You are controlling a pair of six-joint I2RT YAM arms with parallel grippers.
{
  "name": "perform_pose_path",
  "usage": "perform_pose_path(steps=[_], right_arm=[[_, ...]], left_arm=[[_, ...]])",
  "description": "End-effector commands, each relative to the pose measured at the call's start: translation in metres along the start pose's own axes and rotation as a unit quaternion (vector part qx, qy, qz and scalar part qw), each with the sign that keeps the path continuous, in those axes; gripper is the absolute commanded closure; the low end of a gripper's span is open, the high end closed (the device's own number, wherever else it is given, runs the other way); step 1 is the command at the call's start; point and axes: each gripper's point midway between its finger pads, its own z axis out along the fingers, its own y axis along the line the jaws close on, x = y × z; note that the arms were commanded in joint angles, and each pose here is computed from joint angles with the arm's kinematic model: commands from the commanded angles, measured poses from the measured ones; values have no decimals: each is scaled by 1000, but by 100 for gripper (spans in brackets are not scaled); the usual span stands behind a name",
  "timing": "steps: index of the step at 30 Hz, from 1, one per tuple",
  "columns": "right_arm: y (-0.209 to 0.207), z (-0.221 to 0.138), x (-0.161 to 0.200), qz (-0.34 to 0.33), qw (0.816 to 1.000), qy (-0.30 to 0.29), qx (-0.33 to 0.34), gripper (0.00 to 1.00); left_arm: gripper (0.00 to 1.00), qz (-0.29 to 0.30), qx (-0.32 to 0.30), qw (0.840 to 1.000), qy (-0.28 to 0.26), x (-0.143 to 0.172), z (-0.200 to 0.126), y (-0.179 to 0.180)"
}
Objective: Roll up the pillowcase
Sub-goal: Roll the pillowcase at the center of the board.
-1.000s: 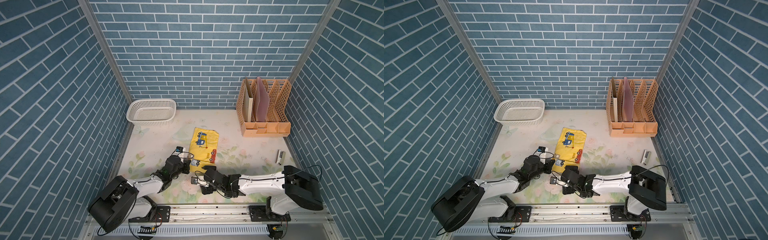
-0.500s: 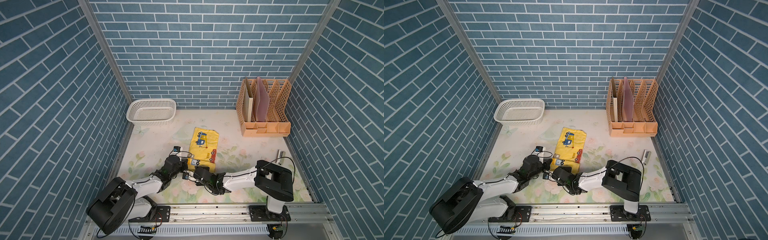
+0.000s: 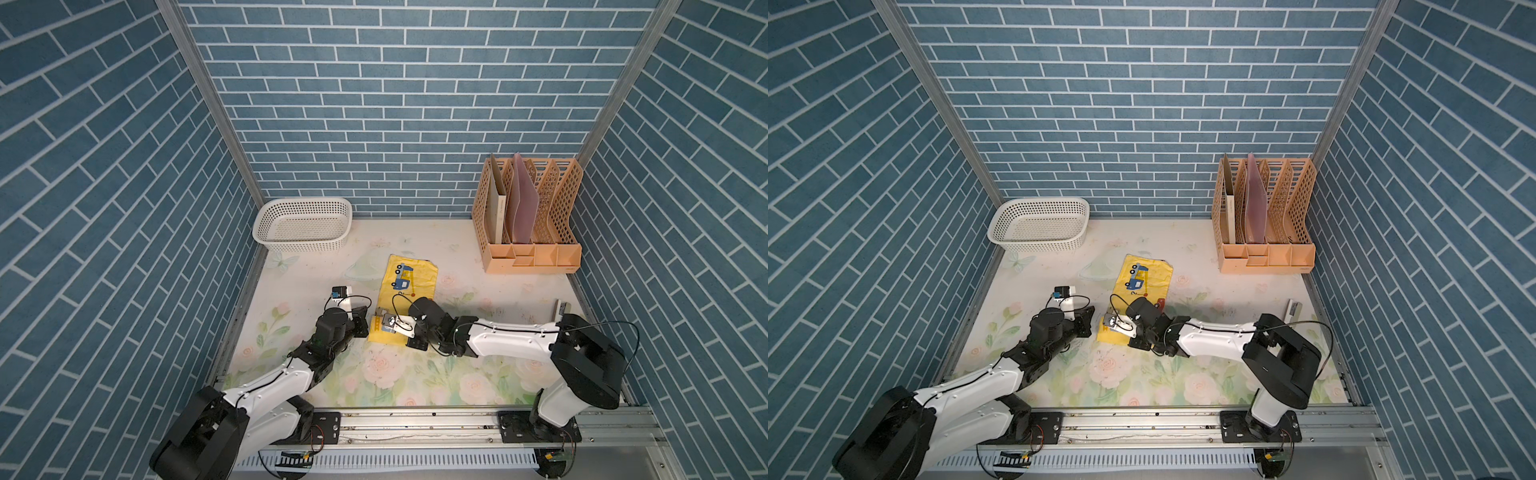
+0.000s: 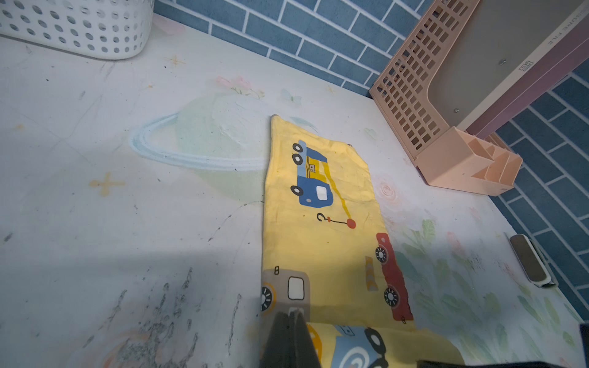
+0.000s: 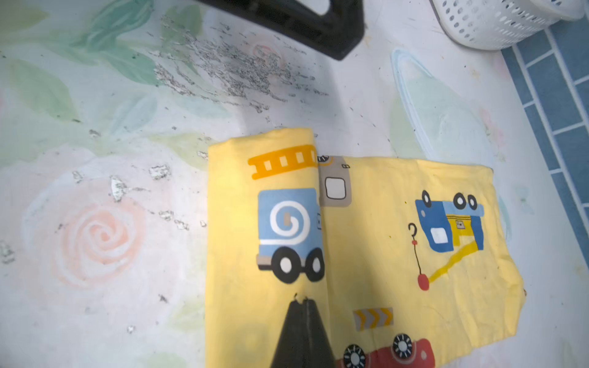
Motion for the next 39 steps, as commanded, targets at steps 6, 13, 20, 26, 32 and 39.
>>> perform_pose_path(steps=[6,13,20,26,32,39], right_arm=[[37,-13,-1,-28,999,-27,23,36],[36,3,14,-75,987,6,144,23],[32,31,33,-111,975,65,179,23],[24,64,73,-153,953,166,204,45],[29,68,69,-128,967,157,153,85],[53,36,32,-56,994,92,-9,100]], left_arm=[[100,-1,5,1000,24,12,2,1],[100,-1,6,1000,24,11,1,1],[100,-2,6,1000,26,13,0,2],[100,-4,7,1000,23,13,-1,3],[100,-4,3,1000,21,12,-3,4],[100,-5,-3,1000,14,7,-5,6]])
